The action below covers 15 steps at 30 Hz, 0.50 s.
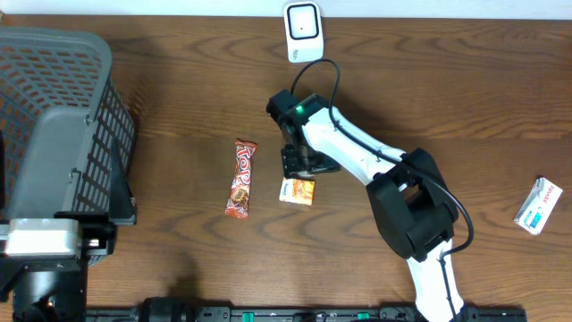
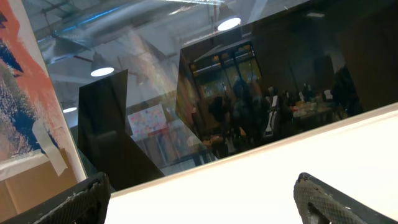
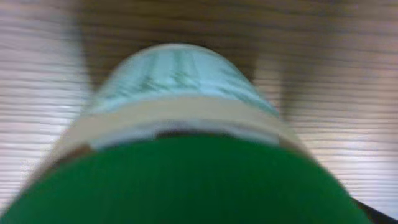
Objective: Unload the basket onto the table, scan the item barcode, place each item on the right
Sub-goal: 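Lift the green-capped bottle upward with the right gripper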
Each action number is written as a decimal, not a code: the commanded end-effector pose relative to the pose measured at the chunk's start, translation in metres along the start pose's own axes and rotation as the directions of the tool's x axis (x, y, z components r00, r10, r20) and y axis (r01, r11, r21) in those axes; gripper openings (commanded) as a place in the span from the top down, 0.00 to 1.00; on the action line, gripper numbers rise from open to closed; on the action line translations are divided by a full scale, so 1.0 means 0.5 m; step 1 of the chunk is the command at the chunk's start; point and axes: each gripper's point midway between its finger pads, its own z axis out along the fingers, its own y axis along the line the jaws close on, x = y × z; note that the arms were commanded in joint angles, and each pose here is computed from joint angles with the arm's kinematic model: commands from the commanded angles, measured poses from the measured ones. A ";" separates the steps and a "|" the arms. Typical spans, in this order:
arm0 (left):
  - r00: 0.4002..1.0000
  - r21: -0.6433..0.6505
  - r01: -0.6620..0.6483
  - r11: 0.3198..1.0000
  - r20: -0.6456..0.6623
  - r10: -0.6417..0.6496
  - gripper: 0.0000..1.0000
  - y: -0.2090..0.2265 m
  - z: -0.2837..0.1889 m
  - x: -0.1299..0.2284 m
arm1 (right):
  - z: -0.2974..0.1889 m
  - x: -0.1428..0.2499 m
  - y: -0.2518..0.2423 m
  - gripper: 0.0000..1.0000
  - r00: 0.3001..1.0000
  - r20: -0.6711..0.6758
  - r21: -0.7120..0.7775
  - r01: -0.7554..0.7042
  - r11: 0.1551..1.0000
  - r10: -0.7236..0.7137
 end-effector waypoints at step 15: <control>1.000 -0.004 -0.015 1.000 0.007 0.015 0.06 0.001 -0.008 -0.004 | -0.072 -0.030 0.034 0.01 0.994 -0.030 -0.166 0.100 0.981 -0.106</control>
